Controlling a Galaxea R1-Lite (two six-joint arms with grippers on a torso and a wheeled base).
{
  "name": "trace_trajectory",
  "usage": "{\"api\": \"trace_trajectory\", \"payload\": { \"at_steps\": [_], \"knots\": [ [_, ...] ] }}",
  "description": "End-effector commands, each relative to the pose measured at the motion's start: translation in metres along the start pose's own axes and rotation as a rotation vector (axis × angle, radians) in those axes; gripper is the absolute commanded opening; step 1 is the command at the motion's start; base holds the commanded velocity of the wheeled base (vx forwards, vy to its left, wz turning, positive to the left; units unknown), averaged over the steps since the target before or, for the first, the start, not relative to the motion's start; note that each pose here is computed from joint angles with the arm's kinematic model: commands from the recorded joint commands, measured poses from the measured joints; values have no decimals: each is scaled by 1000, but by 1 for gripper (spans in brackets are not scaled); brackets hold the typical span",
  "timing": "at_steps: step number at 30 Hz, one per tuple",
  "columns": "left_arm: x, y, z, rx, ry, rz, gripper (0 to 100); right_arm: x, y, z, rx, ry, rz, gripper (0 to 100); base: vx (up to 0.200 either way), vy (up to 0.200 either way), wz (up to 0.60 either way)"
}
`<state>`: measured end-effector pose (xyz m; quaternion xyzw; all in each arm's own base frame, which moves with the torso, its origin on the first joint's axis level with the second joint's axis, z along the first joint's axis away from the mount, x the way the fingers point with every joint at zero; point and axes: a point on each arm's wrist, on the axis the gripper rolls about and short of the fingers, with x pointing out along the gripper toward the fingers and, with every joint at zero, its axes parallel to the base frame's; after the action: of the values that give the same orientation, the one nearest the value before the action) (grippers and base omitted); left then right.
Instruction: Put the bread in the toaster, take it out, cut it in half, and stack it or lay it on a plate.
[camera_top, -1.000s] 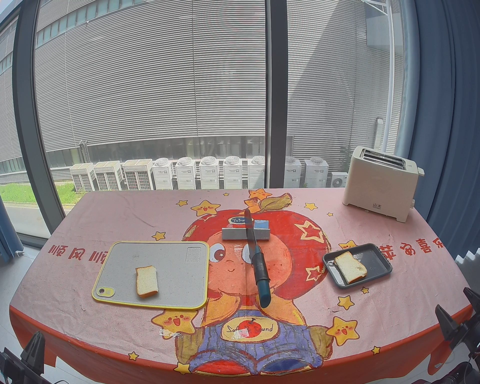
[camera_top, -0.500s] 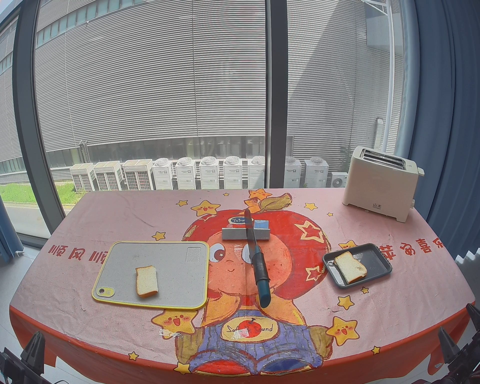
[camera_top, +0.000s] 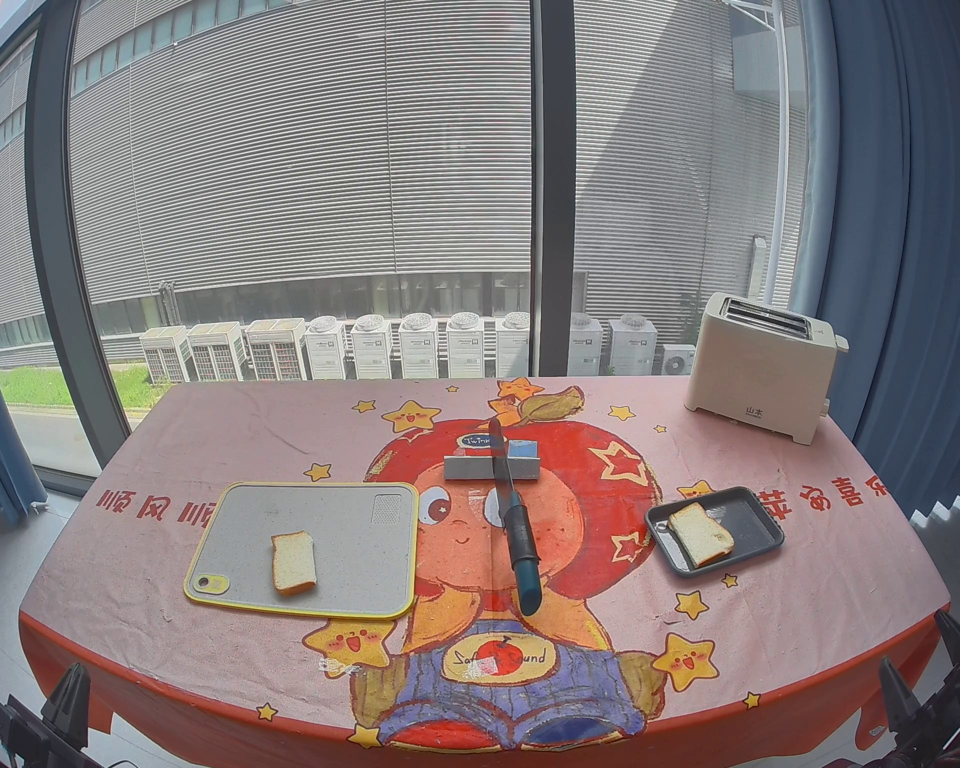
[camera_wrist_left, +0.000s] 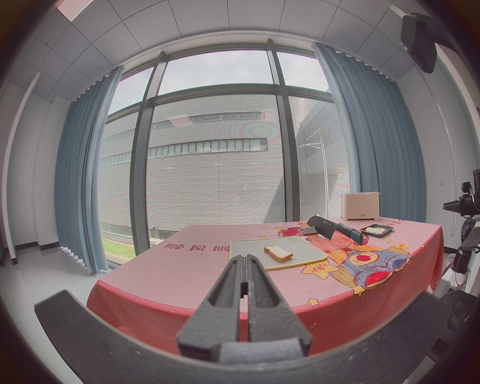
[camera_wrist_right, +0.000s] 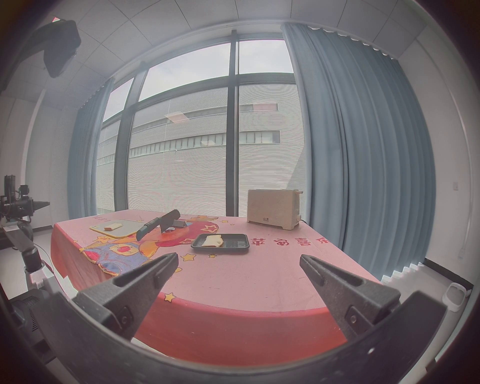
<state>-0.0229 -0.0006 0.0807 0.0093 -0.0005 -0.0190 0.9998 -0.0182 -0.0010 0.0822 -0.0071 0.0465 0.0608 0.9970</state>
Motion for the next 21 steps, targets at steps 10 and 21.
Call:
{"api": "trace_trajectory", "payload": {
  "at_steps": [10, 21],
  "knots": [
    [0, 0, -5, 0, 1, 0, 0, -3, 1, -6, 7, -54, -146, 100, 0, 0, 0],
    [0, 0, -5, 0, 1, 0, 0, -4, 1, -7, 20, -90, -135, 100, 0, 0, 0]
  ]
}}
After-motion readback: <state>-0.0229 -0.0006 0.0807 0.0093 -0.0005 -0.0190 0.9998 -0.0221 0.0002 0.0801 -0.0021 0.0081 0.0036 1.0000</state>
